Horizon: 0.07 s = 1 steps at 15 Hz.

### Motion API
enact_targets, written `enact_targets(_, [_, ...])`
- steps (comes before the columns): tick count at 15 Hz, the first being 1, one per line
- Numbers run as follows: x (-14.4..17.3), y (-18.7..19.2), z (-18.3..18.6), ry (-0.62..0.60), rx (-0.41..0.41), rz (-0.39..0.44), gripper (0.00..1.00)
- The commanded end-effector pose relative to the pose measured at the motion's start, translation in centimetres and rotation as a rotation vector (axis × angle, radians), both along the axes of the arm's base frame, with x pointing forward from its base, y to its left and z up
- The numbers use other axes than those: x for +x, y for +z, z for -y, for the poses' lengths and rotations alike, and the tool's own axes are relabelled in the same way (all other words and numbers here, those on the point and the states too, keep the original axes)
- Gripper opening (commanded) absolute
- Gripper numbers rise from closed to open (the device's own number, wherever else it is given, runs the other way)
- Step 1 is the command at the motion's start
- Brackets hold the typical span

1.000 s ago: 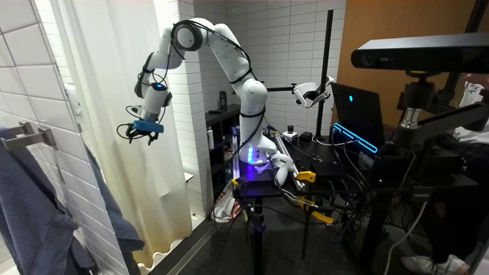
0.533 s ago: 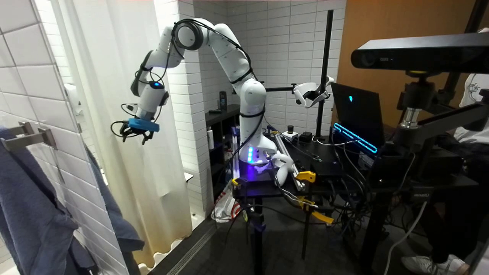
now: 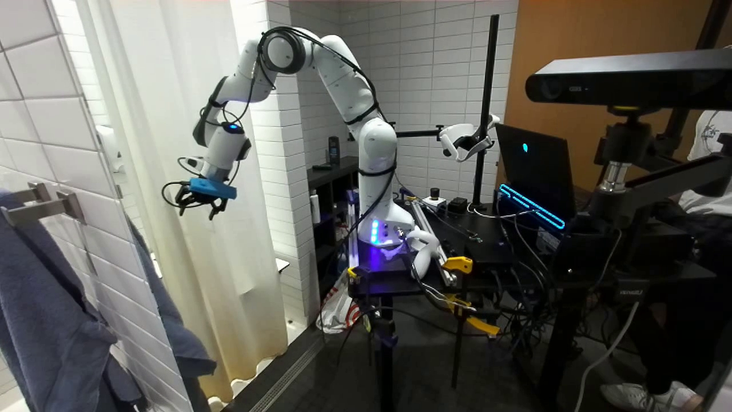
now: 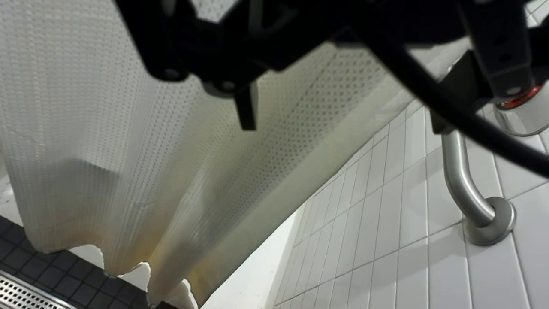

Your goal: Close the curtain railing

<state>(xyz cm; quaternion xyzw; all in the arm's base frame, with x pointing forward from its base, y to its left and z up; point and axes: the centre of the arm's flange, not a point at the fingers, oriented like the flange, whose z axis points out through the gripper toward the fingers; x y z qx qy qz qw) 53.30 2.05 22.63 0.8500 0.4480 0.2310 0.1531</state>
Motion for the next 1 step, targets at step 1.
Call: enact_targets(1, [0.01,0.05,0.01,0.0,0.0,0.001,1.0])
